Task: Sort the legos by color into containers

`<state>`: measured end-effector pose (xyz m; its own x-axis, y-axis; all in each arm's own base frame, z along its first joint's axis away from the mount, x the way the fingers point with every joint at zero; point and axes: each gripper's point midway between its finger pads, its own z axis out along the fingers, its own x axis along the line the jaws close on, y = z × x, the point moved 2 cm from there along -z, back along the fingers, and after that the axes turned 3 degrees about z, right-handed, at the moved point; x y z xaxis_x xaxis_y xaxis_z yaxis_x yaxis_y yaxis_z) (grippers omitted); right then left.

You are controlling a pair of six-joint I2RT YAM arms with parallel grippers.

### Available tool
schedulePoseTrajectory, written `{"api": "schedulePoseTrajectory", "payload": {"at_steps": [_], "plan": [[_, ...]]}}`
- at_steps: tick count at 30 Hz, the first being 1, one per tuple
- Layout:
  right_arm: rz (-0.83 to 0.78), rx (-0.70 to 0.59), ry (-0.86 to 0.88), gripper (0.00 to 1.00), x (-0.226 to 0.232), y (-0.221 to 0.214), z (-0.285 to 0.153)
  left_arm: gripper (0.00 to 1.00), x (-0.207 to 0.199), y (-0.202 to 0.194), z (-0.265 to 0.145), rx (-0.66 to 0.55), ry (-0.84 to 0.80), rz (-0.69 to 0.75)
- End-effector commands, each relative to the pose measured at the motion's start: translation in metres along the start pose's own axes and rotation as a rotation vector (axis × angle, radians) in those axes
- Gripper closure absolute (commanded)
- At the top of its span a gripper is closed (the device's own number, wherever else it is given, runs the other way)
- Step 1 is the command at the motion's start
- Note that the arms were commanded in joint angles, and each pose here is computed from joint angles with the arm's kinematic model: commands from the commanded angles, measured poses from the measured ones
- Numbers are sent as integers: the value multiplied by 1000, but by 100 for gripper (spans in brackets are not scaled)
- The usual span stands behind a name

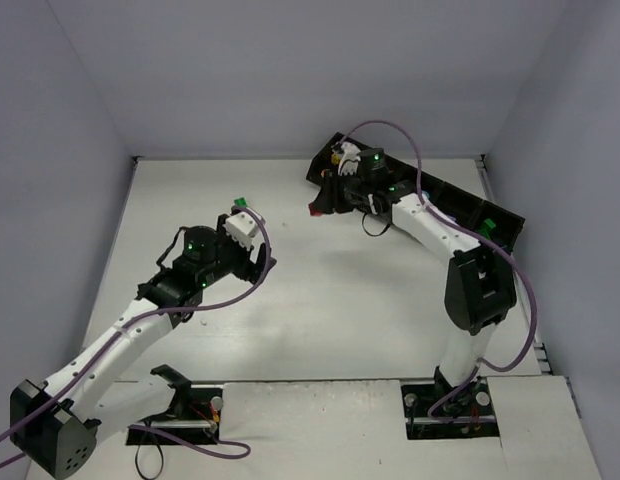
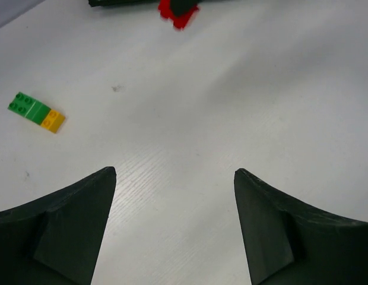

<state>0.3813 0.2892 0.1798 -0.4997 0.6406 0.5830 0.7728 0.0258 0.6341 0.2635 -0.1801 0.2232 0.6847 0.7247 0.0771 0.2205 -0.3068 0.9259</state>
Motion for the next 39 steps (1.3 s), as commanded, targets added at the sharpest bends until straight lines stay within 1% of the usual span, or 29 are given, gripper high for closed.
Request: {"api": "schedulePoseTrajectory", "payload": {"at_steps": [1, 3, 5, 6, 8, 9, 10, 11, 12, 14, 16, 20, 21, 22, 23, 25, 26, 27, 28, 29, 30, 31, 32, 34, 35, 36, 37, 38, 39], "plan": [[-220, -258, -232, 100, -31, 90, -26, 26, 18, 23, -2, -87, 134, -157], [-277, -288, -350, 100, -62, 108, -26, 26, 21, 15, 2, -55, 165, -226], [-300, -348, -481, 100, -97, 135, -31, 26, 25, 12, 2, -23, 202, -263], [-333, -355, -518, 100, -109, 142, -32, 26, 26, 5, 4, 8, 221, -303], [-338, -386, -609, 100, -140, 159, -31, 26, 33, 7, 4, 14, 264, -350], [-343, -393, -625, 99, -147, 165, -31, 26, 35, 2, 6, 39, 275, -368], [-339, -372, -652, 99, -168, 162, -24, 26, 37, 1, 6, 51, 294, -383], [-340, -400, -670, 98, -171, 174, -27, 26, 38, 0, 7, 58, 300, -412], [-335, -403, -682, 97, -178, 176, -27, 26, 42, -1, 9, 76, 312, -426], [-322, -391, -709, 94, -198, 174, -19, 26, 51, -3, 10, 94, 366, -466], [-320, -395, -735, 94, -210, 176, -17, 26, 60, -5, 14, 119, 403, -496], [-292, -398, -784, 90, -230, 175, -21, 26, 74, -7, 27, 154, 445, -566], [-286, -398, -789, 88, -233, 174, -23, 26, 78, -2, 28, 154, 457, -577], [-284, -397, -787, 83, -234, 173, -23, 26, 81, -2, 30, 160, 471, -585], [-285, -396, -786, 67, -234, 173, -23, 26, 84, -9, 37, 191, 487, -599], [-288, -396, -781, 54, -232, 173, -26, 26, 92, -4, 43, 192, 513, -610], [-292, -395, -777, 45, -230, 173, -27, 26, 95, -14, 52, 234, 529, -627], [-302, -406, -777, 43, -225, 178, -33, 26, 99, -15, 55, 244, 546, -634], [-303, -403, -776, 41, -223, 176, -35, 26, 104, -6, 59, 233, 555, -635], [-311, -405, -747, 38, -216, 177, -36, 26, 106, -15, 68, 268, 568, -640], [-324, -424, -737, 38, -205, 184, -45, 26, 111, -16, 72, 274, 586, -642], [-327, -417, -723, 37, -201, 181, -46, 26, 116, -6, 76, 256, 597, -648], [-332, -425, -719, 36, -196, 182, -50, 26, 121, -16, 85, 292, 616, -652], [-334, -455, -707, 35, -180, 189, -65, 26, 129, -19, 92, 310, 659, -658], [-325, -444, -696, 35, -178, 182, -66, 26, 134, -22, 100, 333, 677, -654], [-316, -474, -678, 35, -163, 186, -78, 26, 140, -23, 103, 339, 697, -653], [-307, -479, -662, 35, -157, 184, -82, 26, 144, -34, 109, 376, 717, -646], [-287, -456, -642, 35, -155, 171, -80, 26, 150, -26, 113, 359, 725, -641], [-272, -492, -622, 35, -139, 174, -93, 26, 156, -28, 116, 363, 739, -643]]}}
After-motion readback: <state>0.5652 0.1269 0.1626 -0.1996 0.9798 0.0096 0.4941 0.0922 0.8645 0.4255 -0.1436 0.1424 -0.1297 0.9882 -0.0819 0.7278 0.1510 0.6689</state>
